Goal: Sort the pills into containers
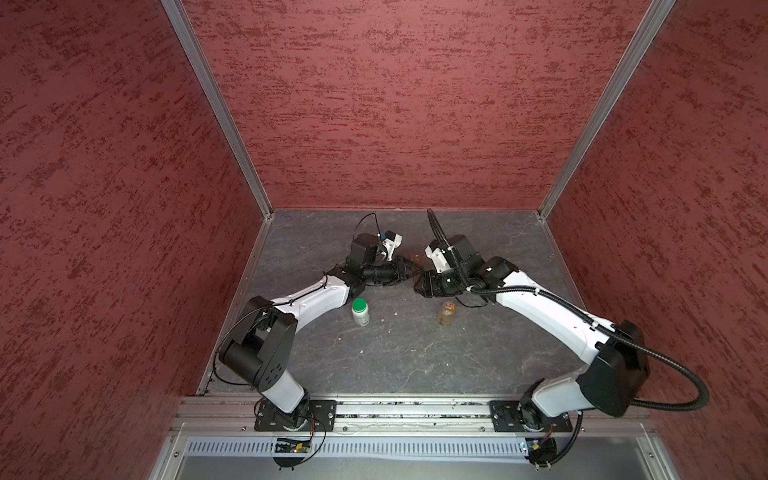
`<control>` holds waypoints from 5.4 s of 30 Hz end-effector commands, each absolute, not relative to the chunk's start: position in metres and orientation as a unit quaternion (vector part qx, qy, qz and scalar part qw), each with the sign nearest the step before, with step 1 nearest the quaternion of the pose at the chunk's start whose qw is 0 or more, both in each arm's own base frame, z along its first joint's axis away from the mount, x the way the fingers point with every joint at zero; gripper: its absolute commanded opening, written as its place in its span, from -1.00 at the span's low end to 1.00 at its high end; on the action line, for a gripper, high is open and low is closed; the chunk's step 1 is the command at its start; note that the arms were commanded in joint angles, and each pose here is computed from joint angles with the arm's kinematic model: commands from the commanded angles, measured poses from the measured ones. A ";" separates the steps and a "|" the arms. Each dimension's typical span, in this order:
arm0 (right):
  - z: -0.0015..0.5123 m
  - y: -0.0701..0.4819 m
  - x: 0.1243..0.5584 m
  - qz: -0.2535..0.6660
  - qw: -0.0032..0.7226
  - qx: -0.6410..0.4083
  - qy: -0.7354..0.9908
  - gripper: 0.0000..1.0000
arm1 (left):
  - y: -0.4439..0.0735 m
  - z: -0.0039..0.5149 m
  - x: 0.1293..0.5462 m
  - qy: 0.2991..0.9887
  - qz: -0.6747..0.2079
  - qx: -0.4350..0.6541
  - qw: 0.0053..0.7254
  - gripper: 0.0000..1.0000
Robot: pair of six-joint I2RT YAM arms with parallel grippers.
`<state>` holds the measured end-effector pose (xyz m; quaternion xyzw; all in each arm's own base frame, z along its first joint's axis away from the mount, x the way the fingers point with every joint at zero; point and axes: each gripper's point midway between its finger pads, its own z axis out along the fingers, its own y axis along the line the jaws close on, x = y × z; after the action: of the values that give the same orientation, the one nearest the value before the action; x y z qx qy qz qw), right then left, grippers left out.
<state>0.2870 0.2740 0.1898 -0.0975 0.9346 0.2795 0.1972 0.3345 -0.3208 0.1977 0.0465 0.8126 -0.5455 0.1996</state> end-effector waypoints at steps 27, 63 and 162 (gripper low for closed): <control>0.196 0.235 0.309 0.194 0.242 -0.068 0.948 -0.03 | -0.319 0.188 0.331 0.812 -0.544 0.079 0.196 -1.00; 0.177 0.226 0.314 0.168 0.230 -0.061 0.957 -0.17 | -0.311 0.201 0.327 0.807 -0.546 0.080 0.211 -1.00; 0.247 0.179 0.304 0.163 0.341 -0.014 0.926 0.02 | -0.319 0.041 0.221 0.930 -0.362 0.035 0.049 -0.50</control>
<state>0.2995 0.1808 0.2469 -0.0202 0.9274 0.1646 0.3352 0.2182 -0.3137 0.0415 0.0216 0.9333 -0.3554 0.0471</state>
